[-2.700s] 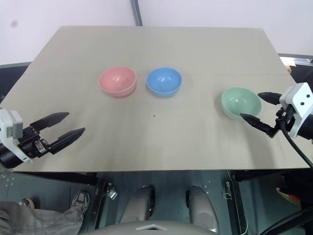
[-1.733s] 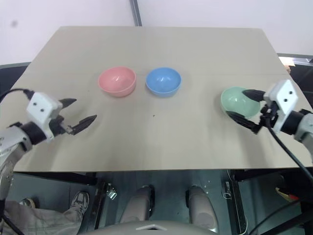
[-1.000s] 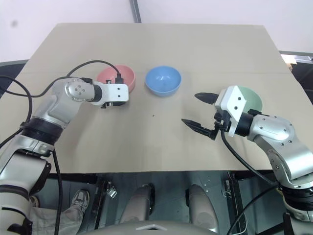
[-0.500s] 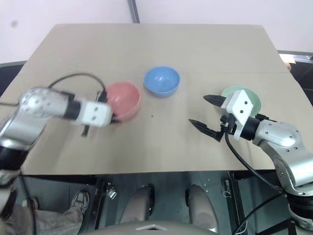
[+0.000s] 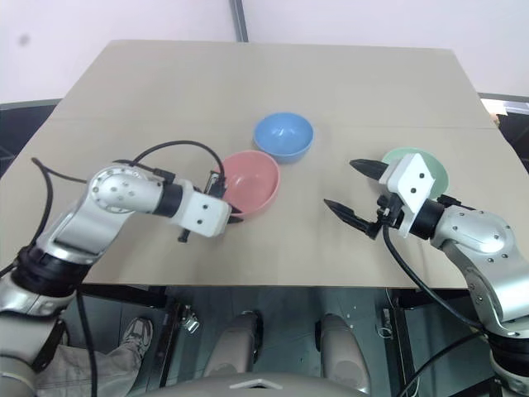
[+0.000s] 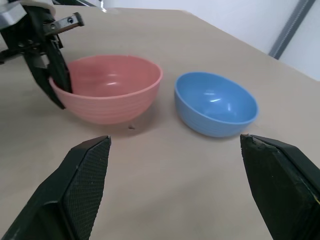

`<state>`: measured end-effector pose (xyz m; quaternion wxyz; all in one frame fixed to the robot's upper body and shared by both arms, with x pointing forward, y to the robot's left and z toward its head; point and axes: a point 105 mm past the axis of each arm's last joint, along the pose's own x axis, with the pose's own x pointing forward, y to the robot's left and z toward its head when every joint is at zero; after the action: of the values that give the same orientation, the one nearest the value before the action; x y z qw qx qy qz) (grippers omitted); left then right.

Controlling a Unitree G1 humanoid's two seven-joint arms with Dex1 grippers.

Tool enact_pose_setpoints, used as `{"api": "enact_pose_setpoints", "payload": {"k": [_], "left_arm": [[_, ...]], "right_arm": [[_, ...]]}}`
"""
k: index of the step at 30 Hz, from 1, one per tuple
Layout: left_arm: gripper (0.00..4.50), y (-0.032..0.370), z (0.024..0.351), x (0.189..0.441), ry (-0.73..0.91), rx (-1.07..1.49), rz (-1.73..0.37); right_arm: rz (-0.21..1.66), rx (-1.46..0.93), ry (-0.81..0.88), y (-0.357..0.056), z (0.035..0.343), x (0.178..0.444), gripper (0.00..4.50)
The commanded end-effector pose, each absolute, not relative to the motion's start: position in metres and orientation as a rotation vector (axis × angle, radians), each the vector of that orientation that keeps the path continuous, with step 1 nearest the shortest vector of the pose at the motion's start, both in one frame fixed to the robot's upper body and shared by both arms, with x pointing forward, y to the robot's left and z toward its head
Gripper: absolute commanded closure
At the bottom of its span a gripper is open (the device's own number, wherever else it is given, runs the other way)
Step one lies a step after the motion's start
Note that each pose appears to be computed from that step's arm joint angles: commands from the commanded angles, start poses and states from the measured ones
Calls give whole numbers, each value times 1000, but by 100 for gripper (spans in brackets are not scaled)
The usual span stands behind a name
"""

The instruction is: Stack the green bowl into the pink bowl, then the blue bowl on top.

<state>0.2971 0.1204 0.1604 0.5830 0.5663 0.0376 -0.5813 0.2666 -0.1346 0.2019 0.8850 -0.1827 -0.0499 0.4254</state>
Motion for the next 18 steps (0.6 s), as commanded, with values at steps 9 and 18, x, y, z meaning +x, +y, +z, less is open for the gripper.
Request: {"api": "enact_pose_setpoints", "payload": {"k": [9,18], "left_arm": [[86,106,181,283,-38,1243,-1419],[86,143,232,273,13,957,-1234]], "right_arm": [[885,-421,-157,-131,216,265,0],[751,-506,-26,-151,196,308,0]]}}
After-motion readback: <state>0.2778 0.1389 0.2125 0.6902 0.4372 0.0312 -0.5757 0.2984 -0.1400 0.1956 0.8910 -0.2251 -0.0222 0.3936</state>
